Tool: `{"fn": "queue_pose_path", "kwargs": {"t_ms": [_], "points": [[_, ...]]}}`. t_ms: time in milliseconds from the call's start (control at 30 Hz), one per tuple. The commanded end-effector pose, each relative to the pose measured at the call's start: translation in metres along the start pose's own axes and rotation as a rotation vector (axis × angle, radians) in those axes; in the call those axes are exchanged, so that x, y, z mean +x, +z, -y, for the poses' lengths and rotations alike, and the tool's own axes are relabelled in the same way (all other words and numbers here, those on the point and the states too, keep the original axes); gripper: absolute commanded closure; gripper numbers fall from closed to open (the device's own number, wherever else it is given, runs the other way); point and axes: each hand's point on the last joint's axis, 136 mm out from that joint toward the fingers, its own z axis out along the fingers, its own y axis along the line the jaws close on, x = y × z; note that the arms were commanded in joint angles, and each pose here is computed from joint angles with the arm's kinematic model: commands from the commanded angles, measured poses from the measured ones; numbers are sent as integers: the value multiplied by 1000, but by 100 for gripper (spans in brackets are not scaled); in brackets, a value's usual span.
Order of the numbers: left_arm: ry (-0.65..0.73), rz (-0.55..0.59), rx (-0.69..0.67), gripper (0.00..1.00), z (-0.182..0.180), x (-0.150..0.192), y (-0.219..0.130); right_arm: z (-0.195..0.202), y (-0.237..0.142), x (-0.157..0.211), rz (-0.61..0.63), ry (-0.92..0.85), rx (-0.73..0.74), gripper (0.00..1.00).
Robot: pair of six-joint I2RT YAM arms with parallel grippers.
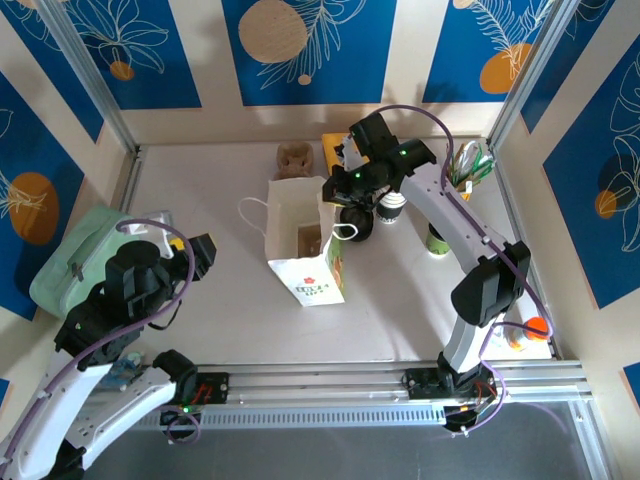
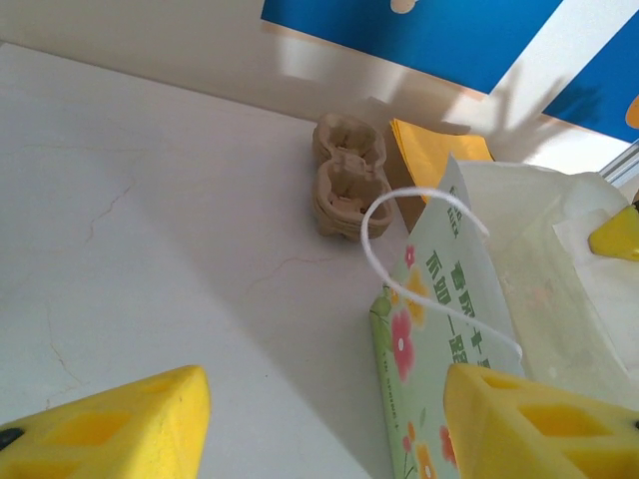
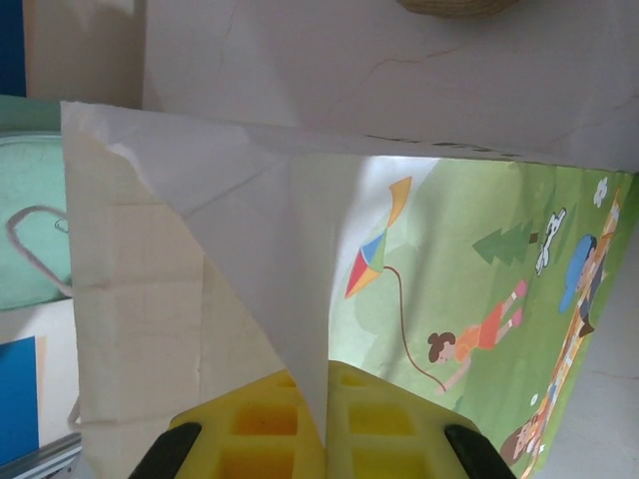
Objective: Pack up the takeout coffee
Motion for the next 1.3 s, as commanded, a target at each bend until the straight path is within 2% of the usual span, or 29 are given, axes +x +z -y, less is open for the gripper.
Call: {"fn": "queue_pose_path", "kwargs": {"t_ms": [0, 133, 367, 667, 767, 1267], "points": [[-6, 8, 18, 37, 3, -1, 0, 0, -3, -1, -17, -10, -15, 100], [-6, 6, 22, 37, 4, 0, 1, 5, -4, -4, -11, -7, -11, 97], [-11, 4, 30, 37, 6, 0, 2, 21, -10, -7, 7, -9, 52, 80], [-11, 2, 38, 37, 8, 0, 3, 35, -24, -9, 25, 3, 113, 70], [-12, 1, 37, 36, 8, 0, 3, 37, -37, -11, 50, -6, 141, 63], [52, 4, 40, 33, 13, 1, 17, 53, -135, 6, 305, -77, 339, 44]]}}
